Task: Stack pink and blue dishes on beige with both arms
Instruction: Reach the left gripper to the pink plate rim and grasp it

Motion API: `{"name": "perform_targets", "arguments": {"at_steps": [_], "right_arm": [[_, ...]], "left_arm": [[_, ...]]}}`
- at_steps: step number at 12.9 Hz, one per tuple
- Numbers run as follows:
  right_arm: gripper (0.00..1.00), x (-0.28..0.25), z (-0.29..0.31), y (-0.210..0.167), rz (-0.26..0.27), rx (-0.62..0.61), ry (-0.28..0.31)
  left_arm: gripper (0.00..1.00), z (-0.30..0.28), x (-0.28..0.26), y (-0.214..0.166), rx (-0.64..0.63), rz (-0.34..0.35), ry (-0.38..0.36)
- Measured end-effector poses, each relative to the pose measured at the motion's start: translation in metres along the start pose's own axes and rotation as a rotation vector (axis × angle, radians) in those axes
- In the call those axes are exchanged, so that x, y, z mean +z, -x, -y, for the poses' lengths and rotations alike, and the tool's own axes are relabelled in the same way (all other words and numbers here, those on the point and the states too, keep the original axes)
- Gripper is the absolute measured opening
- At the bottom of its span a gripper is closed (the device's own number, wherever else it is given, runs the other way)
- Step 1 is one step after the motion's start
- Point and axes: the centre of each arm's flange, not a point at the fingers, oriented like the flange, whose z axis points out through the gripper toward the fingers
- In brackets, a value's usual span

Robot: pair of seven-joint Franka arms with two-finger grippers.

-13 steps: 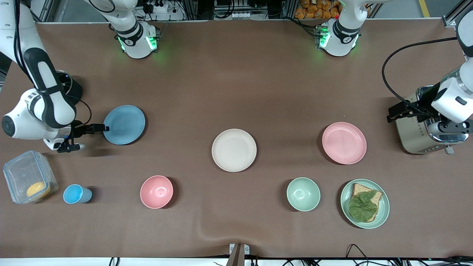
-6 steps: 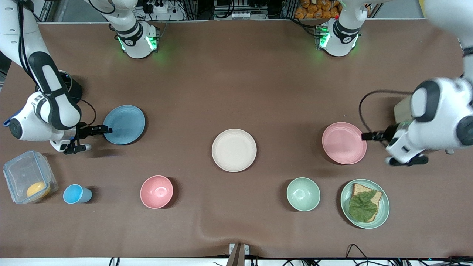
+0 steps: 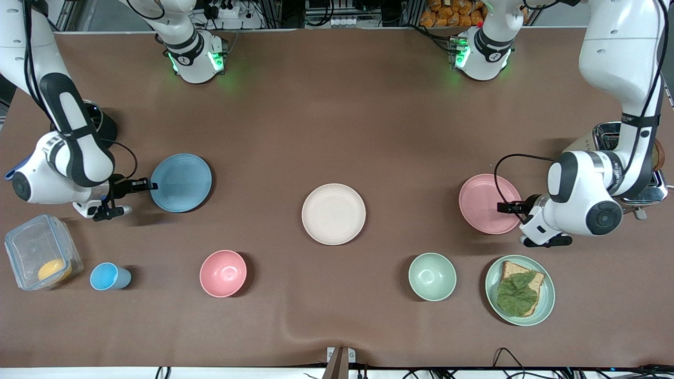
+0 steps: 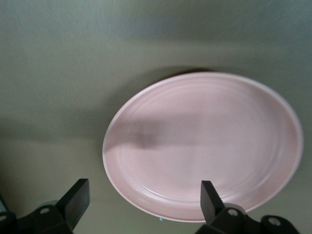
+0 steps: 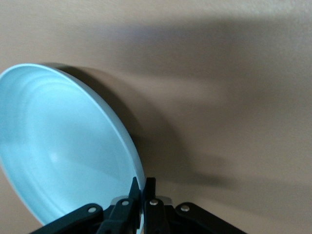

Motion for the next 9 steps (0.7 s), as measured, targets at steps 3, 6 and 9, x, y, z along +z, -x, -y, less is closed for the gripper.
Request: {"name": "perform_targets", "arguments": {"at_steps": [3, 6, 9], "right_arm": [[0.05, -0.02, 0.013, -0.01, 0.023, 0.036, -0.016], [0.05, -0.032, 0.029, -0.02, 0.04, 0.086, -0.016], [0.05, -0.033, 0.032, -0.021, 0.042, 0.108, -0.014]], "left_arm": [[1.0, 0.018, 0.031, -0.001, 0.064, 0.055, 0.012], [1.0, 0.042, 0.055, -0.005, 0.088, 0.084, 0.032], [0.91, 0.053, 0.055, -0.007, 0.087, 0.073, 0.043]]}}
